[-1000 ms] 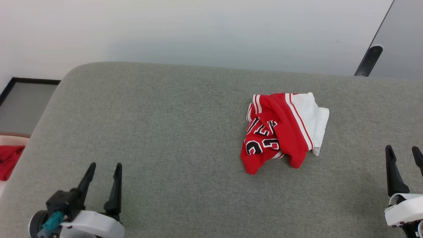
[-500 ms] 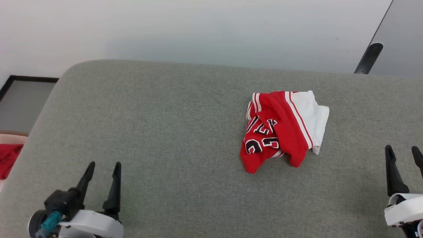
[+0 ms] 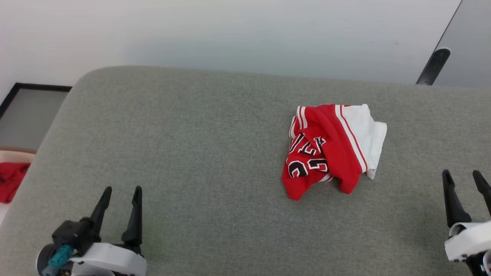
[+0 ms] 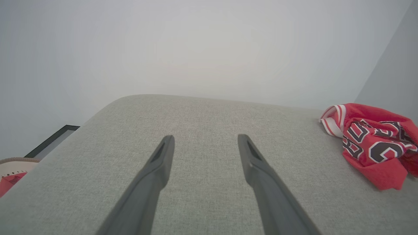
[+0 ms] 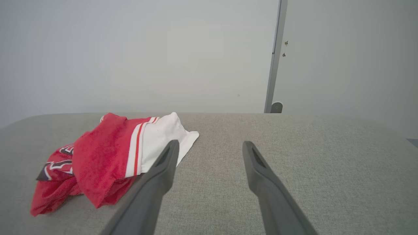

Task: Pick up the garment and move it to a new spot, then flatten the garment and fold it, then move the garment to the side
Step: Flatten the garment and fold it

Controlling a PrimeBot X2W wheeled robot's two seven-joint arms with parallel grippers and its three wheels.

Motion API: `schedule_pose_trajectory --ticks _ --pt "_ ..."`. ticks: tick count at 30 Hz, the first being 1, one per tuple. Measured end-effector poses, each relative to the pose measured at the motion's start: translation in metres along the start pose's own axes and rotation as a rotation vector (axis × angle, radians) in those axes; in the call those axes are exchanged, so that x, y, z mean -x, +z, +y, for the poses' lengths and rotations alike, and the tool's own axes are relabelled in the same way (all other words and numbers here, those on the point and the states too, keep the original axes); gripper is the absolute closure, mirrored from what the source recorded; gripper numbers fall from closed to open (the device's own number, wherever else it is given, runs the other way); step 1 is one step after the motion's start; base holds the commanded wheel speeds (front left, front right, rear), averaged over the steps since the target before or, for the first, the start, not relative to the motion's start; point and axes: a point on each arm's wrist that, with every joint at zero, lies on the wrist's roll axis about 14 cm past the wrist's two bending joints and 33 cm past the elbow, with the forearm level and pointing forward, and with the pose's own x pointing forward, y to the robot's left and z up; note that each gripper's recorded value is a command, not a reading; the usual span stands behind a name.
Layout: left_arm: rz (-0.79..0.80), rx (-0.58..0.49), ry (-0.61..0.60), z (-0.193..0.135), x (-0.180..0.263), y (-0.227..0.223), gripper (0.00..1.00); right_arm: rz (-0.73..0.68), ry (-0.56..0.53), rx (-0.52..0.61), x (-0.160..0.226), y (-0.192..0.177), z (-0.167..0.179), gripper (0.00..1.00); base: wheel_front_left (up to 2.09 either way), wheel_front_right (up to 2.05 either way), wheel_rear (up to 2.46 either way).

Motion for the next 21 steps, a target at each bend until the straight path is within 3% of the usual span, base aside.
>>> schedule_pose_trajectory --ticks 6,15,21 --pt "-0.004 0.038 0.024 0.000 -0.001 -0.003 0.00 0.159 0.053 0.068 -0.039 -0.003 0.009 0.00 0.00 0.00 0.00" --pt "0.040 0.085 0.079 0.005 -0.005 -0.023 0.00 0.697 0.102 0.163 -0.082 -0.061 0.023 0.00 0.00 0.00 0.00" --pt "0.065 0.087 0.118 0.015 -0.012 -0.035 0.00 0.863 0.099 0.194 -0.102 -0.087 0.025 0.00 0.00 0.00 0.00"
